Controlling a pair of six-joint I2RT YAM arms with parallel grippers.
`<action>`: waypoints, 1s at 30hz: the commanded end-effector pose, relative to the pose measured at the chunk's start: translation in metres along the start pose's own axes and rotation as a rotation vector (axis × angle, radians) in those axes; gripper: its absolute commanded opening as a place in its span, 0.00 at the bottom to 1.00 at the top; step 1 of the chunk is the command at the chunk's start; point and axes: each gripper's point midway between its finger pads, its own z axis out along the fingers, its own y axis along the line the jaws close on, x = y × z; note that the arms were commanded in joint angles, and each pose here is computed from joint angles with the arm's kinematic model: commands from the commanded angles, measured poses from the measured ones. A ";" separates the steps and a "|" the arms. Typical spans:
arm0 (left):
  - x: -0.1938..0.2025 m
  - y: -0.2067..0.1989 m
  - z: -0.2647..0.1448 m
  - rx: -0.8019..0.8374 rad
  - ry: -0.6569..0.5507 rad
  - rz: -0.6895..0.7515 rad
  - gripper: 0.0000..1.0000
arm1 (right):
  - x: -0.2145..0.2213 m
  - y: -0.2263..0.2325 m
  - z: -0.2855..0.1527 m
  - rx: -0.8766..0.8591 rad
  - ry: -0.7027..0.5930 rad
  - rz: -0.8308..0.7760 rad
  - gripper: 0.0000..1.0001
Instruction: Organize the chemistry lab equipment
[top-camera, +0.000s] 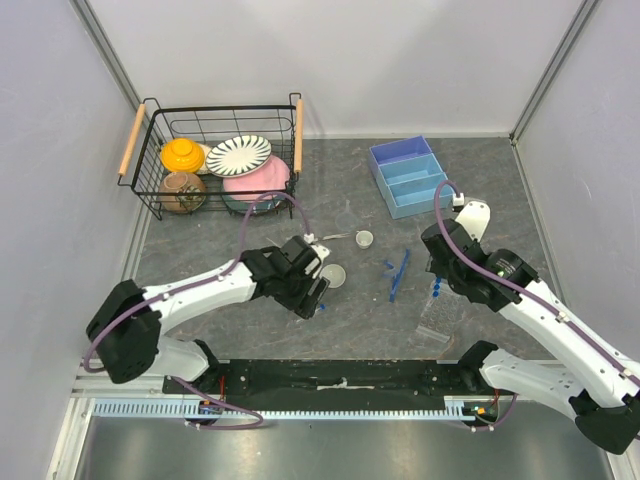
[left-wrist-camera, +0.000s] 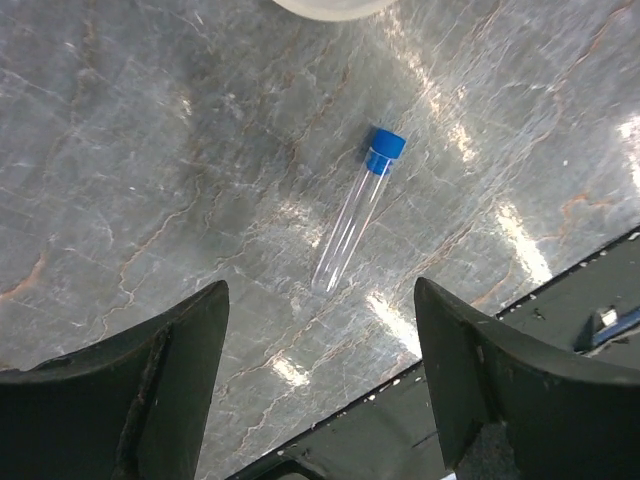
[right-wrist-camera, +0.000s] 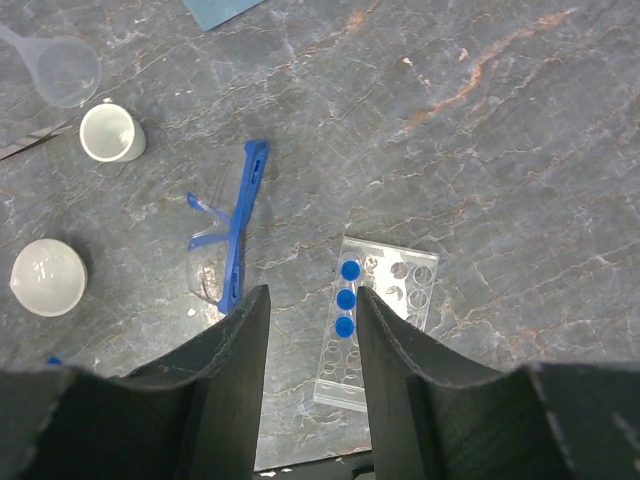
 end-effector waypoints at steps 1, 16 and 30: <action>-0.017 -0.002 0.005 -0.085 -0.047 -0.024 0.81 | -0.008 0.012 -0.002 -0.071 -0.020 -0.022 0.47; 0.004 -0.005 0.037 -0.113 0.024 -0.075 0.71 | 0.004 0.014 0.000 -0.128 -0.015 -0.052 0.47; 0.024 -0.003 0.050 -0.144 0.087 -0.078 0.58 | 0.009 0.013 0.006 -0.120 -0.015 -0.065 0.48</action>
